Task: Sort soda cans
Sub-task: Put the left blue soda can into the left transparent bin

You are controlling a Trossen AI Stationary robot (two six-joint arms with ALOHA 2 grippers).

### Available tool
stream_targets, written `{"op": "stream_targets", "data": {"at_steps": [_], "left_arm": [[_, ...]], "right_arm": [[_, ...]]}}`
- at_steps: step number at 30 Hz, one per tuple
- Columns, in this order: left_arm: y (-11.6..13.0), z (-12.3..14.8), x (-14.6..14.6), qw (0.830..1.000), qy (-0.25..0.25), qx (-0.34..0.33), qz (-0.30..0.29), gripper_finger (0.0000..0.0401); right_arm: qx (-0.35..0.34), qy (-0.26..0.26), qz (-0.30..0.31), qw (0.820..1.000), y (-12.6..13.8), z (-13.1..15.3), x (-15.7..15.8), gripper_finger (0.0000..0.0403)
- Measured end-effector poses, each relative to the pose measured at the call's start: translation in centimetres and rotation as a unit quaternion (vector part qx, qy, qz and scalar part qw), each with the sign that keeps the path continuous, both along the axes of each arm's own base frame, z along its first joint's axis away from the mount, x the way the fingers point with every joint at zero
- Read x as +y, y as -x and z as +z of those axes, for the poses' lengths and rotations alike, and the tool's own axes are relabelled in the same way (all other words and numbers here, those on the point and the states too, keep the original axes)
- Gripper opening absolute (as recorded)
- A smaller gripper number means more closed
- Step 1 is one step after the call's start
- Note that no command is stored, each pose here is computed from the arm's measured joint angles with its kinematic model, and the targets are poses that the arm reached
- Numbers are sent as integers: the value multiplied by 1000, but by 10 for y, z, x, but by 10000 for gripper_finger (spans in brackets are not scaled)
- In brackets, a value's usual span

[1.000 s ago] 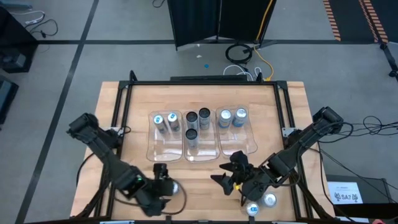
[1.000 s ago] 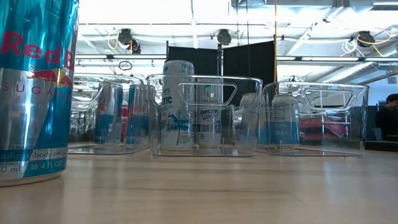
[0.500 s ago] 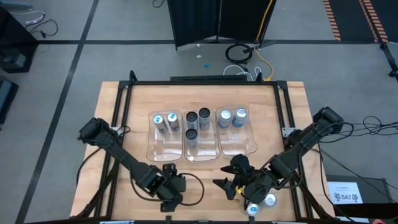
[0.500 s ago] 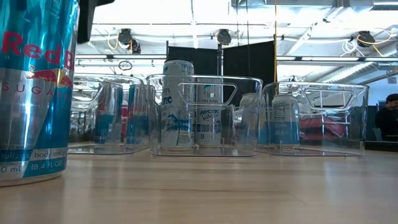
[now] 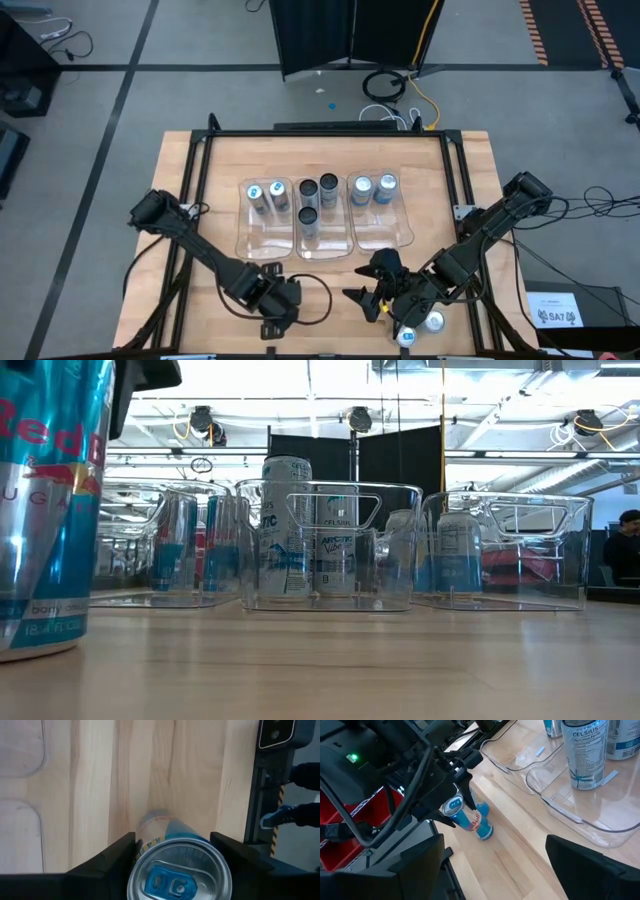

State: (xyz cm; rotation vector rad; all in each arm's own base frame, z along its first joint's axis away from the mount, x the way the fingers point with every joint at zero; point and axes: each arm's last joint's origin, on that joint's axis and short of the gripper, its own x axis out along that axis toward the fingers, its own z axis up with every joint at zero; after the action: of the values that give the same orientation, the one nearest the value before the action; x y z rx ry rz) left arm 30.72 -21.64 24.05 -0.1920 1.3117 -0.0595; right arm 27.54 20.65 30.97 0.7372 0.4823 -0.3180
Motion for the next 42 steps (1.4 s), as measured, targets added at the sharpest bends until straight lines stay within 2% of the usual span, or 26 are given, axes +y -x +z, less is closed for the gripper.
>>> {"op": "stream_targets", "data": {"at_steps": [5,9,16,19,24,28,30,34,37,42], "left_arm": [[-2,9,3,1000,4,14,2,240],[-4,26,8,1000,6,13,7,240],[-13,70,16,998,16,-62,-14,248],[-12,90,25,997,-15,-80,-17,249],[9,127,55,994,-75,-84,13,251],[38,155,80,988,-105,-102,56,252],[54,162,91,981,-138,-110,83,252],[71,154,114,968,-163,-126,140,252],[77,127,131,965,-165,-114,169,252],[88,79,162,967,-125,-74,209,253]], "right_arm": [[0,2,1,1000,0,0,0,341],[1,5,3,1000,0,0,0,341],[0,10,4,1000,0,0,0,341],[0,10,4,1000,0,0,0,341],[-1,10,3,1000,0,1,0,341],[-1,9,3,1000,0,1,0,341],[-1,9,3,1000,0,1,0,341],[-1,9,3,1000,0,1,0,341],[-1,8,3,1000,0,0,0,341],[-1,8,3,1000,0,0,0,341]]}}
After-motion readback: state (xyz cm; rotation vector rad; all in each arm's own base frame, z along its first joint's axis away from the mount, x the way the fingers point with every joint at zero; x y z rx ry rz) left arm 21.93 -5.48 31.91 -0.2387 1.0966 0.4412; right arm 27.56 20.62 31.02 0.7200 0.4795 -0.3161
